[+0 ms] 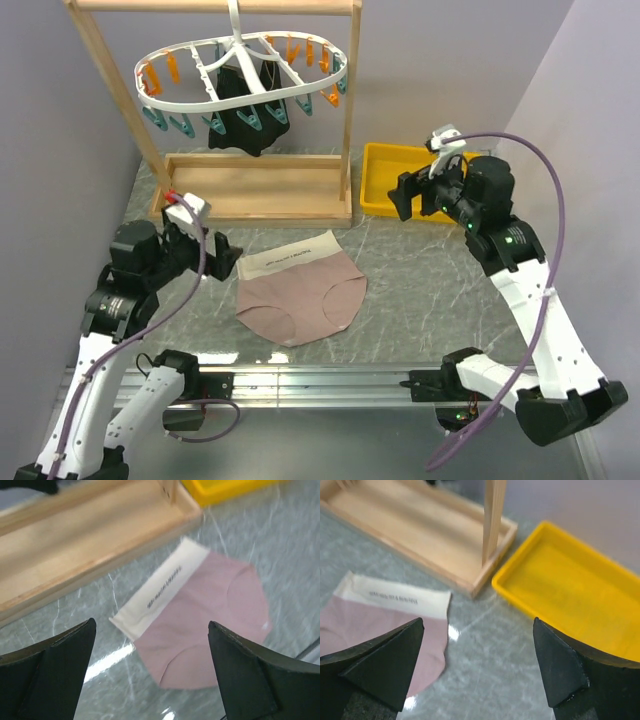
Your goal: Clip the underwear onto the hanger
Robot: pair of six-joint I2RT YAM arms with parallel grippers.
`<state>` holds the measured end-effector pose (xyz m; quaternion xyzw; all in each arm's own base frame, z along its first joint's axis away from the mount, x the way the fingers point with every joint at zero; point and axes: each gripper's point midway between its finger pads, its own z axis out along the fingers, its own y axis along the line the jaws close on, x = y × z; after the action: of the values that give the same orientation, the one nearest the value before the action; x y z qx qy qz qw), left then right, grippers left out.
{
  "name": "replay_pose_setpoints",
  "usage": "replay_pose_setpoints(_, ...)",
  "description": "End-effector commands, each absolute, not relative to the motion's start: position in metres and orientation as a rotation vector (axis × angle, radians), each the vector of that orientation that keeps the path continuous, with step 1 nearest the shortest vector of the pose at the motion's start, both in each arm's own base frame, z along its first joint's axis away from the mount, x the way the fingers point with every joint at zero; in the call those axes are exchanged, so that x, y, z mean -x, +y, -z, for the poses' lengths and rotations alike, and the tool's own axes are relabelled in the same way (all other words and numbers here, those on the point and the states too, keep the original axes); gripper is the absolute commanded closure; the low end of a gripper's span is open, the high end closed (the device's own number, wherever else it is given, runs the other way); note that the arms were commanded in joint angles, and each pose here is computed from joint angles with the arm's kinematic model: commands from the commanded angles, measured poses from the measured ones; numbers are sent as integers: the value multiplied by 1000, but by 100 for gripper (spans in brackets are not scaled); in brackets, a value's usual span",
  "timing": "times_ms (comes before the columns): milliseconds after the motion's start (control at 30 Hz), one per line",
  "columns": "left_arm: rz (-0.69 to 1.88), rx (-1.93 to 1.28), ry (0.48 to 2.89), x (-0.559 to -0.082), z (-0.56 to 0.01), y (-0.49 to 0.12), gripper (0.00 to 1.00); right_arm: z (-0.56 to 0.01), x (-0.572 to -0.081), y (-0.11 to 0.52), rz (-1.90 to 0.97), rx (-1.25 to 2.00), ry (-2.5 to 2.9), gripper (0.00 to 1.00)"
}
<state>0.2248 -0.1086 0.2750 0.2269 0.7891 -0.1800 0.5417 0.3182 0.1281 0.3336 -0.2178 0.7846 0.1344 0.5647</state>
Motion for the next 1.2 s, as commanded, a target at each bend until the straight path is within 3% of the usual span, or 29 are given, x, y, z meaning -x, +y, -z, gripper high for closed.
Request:
replay_pose_setpoints(0,473,-267,1676,-236,-358,-102,1,-392,-314,143,-389,535,1599,3)
replay_pose_setpoints(300,427,75,1504,-262,-468,-63,7,-421,-292,227,-608,780,1408,7)
replay_pose_setpoints(667,619,176,1333,-254,-516,-51,16,-455,-303,337,-777,818,1263,9)
replay_pose_setpoints(833,713,72,1322,-268,-519,-68,29,-480,-315,375,-902,739,1220,11)
replay_pose_setpoints(1000,613,212,1323,-292,-520,-41,40,-496,-317,400,-956,731,1181,15)
replay_pose_setpoints(1067,591,245,1340,-302,-517,-35,50,-494,-316,411,-982,740,1177,17)
replay_pose_setpoints(1167,563,249,1339,-309,-519,-30,55,-497,-310,425,-1005,754,1155,20)
